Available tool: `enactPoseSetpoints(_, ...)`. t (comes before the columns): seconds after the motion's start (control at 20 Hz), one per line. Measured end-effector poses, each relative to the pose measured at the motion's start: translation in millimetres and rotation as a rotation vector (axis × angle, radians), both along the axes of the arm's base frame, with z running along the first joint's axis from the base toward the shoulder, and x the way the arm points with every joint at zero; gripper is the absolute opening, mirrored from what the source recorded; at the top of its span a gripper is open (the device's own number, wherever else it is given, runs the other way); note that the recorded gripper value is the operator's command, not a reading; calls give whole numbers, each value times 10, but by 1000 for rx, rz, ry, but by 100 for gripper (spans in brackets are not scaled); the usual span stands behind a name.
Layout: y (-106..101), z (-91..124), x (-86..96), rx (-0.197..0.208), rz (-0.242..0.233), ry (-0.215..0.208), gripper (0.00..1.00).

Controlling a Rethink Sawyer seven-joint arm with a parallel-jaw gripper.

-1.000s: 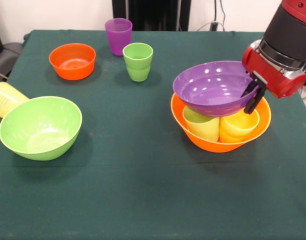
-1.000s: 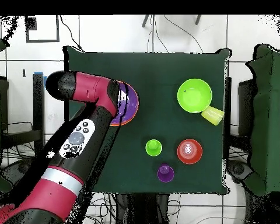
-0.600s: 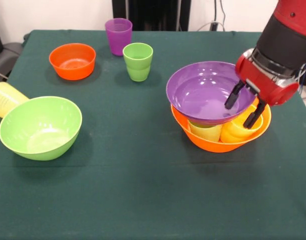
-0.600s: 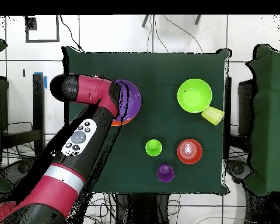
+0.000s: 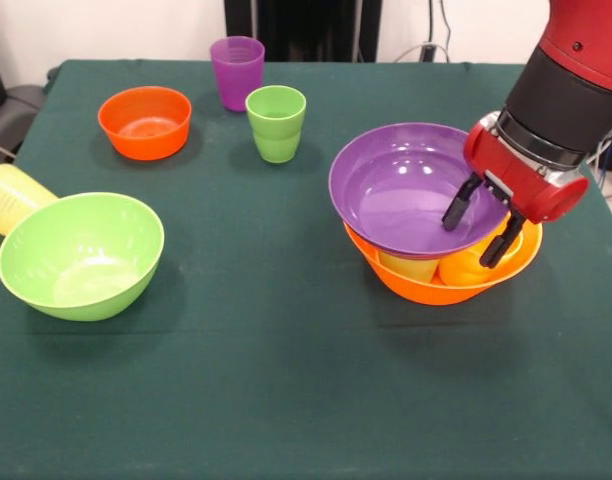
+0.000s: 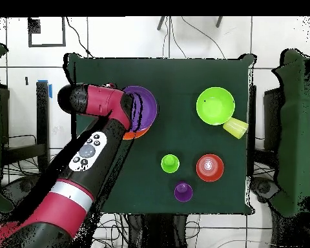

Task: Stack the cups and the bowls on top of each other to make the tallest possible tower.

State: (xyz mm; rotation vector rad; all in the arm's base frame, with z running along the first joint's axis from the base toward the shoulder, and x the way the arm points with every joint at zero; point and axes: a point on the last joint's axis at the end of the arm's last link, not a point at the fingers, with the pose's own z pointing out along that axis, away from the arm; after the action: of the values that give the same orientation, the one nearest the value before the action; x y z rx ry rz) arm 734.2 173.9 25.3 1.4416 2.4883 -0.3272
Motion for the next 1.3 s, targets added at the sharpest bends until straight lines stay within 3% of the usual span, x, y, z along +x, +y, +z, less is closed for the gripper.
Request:
enactPoseSetpoints(0.8, -67, 84, -70, 0, -21, 5, 100)
enactPoseSetpoints(1.3, -41, 620, -165, 45, -70, 31, 100)
